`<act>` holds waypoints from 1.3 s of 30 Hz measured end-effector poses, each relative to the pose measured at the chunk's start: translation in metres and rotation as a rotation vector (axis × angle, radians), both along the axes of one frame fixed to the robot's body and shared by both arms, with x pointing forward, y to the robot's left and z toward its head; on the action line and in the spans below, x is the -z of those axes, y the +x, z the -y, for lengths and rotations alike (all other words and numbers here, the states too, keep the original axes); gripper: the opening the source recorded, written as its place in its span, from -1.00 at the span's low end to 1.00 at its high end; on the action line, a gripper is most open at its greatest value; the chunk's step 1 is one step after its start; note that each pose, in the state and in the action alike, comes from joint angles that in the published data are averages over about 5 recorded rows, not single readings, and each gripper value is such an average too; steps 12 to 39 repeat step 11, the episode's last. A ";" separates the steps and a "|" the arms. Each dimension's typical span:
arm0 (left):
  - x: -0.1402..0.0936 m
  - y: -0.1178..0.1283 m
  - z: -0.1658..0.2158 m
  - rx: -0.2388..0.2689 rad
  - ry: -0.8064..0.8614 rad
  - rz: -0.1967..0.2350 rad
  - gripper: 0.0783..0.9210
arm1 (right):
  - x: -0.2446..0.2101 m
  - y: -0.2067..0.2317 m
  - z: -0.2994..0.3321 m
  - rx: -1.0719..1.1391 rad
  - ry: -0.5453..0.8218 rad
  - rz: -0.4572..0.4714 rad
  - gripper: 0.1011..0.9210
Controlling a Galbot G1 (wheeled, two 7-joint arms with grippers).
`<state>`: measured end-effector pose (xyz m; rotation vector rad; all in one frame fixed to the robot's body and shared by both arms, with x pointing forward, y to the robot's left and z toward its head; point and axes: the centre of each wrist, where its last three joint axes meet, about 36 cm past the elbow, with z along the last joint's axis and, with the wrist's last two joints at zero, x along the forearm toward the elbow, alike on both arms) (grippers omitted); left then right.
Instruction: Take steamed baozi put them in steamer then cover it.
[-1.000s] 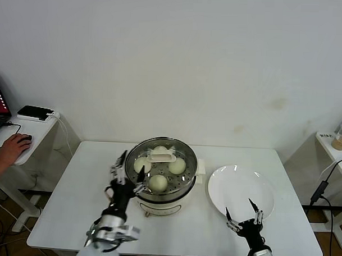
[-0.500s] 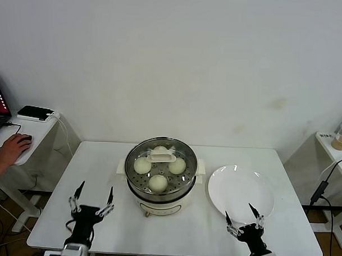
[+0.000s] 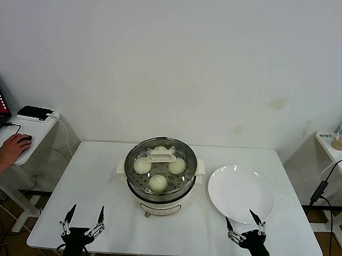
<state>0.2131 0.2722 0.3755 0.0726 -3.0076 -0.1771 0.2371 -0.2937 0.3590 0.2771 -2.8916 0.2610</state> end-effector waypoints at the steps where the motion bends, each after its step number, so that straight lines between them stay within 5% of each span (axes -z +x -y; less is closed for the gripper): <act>1: 0.001 -0.001 0.000 -0.003 -0.004 -0.002 0.77 | -0.001 -0.001 -0.001 0.000 0.004 -0.001 0.76; 39: 0.007 -0.010 -0.004 -0.024 -0.023 -0.009 0.77 | -0.004 -0.006 -0.007 0.003 0.031 -0.013 0.76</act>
